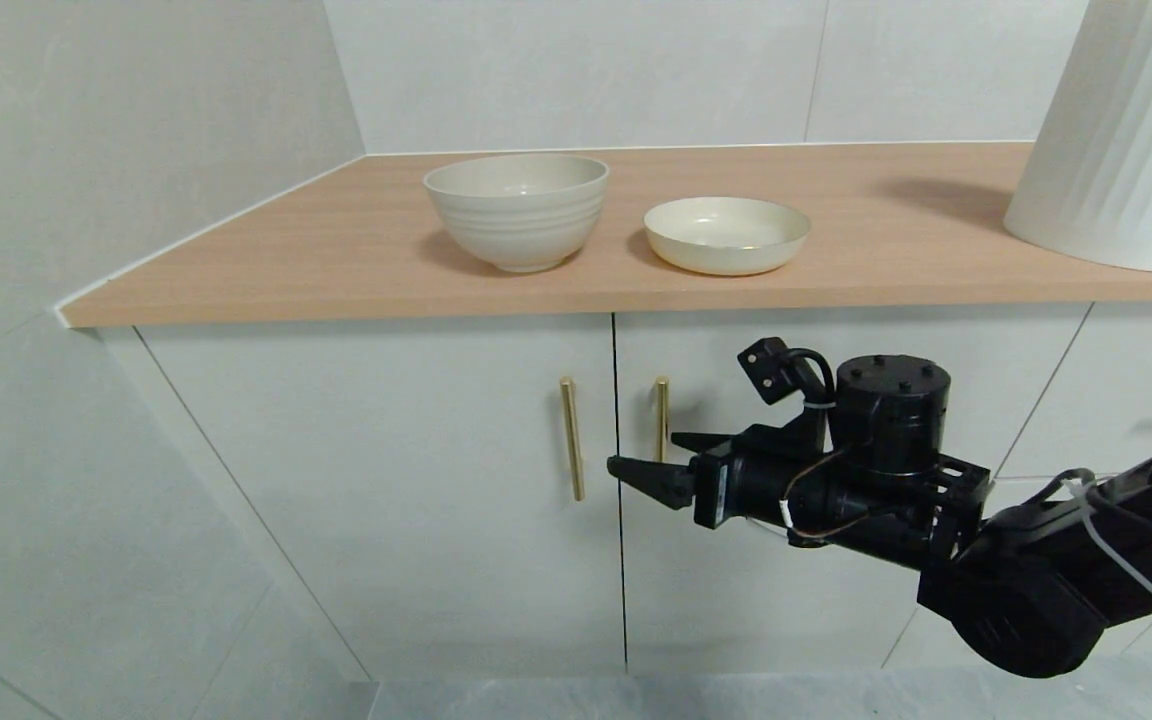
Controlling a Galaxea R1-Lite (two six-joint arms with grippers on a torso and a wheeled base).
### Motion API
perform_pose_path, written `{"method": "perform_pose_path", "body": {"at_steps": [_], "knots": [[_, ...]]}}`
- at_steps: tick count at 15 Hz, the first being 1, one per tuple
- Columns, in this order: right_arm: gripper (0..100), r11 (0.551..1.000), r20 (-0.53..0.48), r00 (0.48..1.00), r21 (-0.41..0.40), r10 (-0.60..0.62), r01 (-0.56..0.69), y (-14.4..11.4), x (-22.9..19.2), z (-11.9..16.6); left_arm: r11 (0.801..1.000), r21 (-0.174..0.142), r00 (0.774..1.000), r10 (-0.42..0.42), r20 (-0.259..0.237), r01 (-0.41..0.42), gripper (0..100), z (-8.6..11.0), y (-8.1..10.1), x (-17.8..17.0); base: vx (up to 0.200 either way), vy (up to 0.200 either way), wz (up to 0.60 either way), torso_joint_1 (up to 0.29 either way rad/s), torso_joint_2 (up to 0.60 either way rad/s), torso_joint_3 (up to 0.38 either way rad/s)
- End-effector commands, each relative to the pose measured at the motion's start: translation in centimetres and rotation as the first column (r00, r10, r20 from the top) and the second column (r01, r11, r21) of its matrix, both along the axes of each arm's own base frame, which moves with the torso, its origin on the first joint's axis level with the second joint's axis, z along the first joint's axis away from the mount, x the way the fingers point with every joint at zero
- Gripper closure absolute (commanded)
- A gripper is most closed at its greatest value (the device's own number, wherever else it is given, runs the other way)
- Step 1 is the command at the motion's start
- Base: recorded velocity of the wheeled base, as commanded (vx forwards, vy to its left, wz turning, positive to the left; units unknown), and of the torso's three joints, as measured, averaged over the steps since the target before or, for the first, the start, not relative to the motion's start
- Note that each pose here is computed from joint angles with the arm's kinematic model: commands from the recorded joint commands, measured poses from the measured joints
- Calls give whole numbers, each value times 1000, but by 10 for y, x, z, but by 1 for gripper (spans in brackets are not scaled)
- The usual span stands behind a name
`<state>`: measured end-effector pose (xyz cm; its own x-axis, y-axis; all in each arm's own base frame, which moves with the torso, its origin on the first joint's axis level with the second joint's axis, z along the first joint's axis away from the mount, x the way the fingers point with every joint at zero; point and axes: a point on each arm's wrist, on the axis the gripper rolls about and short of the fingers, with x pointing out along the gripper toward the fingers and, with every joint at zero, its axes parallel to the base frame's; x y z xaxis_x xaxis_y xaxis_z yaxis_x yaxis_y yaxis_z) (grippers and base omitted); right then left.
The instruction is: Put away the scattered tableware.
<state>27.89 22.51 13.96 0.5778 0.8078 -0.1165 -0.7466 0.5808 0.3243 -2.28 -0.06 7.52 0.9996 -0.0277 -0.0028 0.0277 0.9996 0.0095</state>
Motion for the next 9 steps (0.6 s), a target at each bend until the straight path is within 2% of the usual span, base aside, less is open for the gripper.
{"method": "perform_pose_path", "body": {"at_steps": [1,7,9], "knots": [[0,1000,-7,1000,-4,0,0,2,3,-6,1000,0,1000,0,0,0,0,0,0,0,0,0,0,0,0,0],[0,1000,21,1000,31,-3,2,8,10,-14,1000,1,1000,0,0,0,0,0,0,0,0,0,0,0,0,0],[0,997,-11,1000,78,28,-27,11,7,-12,1000,1,1000,0,1,0,0,0,0,0,0,0,0,0,0,0]]}}
